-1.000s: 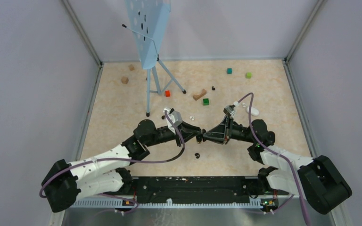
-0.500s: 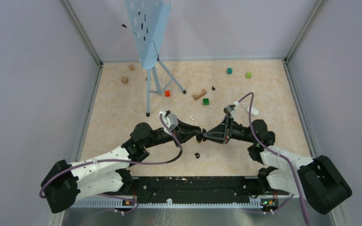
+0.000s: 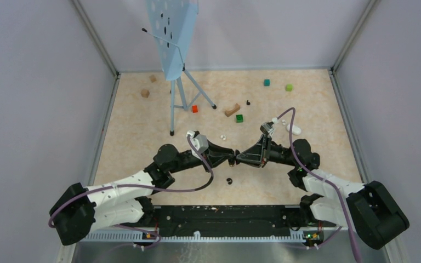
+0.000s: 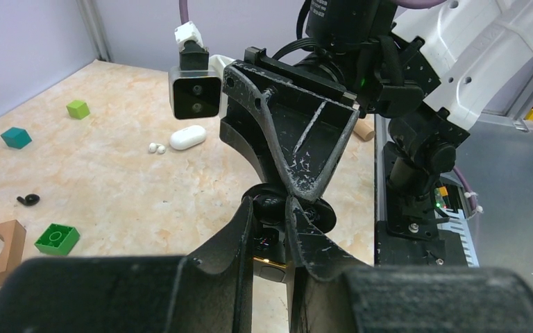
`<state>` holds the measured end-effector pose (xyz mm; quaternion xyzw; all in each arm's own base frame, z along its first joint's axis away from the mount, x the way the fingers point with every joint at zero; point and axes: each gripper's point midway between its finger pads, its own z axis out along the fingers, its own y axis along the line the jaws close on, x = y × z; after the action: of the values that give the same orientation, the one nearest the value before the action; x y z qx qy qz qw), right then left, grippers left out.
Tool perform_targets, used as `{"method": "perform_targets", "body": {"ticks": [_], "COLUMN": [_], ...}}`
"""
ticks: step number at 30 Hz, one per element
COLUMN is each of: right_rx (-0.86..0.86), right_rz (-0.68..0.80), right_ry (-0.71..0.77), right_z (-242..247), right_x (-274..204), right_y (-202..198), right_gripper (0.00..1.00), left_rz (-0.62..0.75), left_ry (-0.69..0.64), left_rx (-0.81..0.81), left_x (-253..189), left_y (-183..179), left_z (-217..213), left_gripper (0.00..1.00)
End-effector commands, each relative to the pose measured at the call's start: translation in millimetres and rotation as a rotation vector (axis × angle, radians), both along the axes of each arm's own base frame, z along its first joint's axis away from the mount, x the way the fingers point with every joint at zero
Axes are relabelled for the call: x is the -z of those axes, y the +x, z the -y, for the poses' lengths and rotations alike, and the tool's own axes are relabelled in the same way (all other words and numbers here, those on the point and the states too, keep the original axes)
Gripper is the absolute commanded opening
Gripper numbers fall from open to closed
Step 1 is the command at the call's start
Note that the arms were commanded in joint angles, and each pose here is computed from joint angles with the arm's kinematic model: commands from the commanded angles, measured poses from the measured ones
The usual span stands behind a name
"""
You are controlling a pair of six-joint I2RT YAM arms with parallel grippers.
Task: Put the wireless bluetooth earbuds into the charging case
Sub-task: Insert the left earbud into the left side groove of the charging case.
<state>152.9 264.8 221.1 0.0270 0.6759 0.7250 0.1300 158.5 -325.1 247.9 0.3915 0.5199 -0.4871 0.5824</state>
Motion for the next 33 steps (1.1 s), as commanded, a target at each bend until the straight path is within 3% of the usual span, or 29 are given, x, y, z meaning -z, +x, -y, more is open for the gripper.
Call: {"method": "perform_targets", "body": {"ticks": [1,33], "right_rx": [0.005,0.006], "right_rz": [0.079,0.077], "right_ry": [0.043,0.042], "right_z": [2.5,3.0], "right_x": [-15.1,-14.6], "right_y": [-3.1,-4.9], "right_gripper": [0.00,0.00], "left_rz": [0.052,0.108], "left_ry": [-0.036,-0.025], "left_rx": [-0.003,0.031], "left_x": [-8.1,-2.8], "left_y": [0.1,-3.2], "left_z": [-0.4,3.5], "left_gripper": [0.00,0.00]}}
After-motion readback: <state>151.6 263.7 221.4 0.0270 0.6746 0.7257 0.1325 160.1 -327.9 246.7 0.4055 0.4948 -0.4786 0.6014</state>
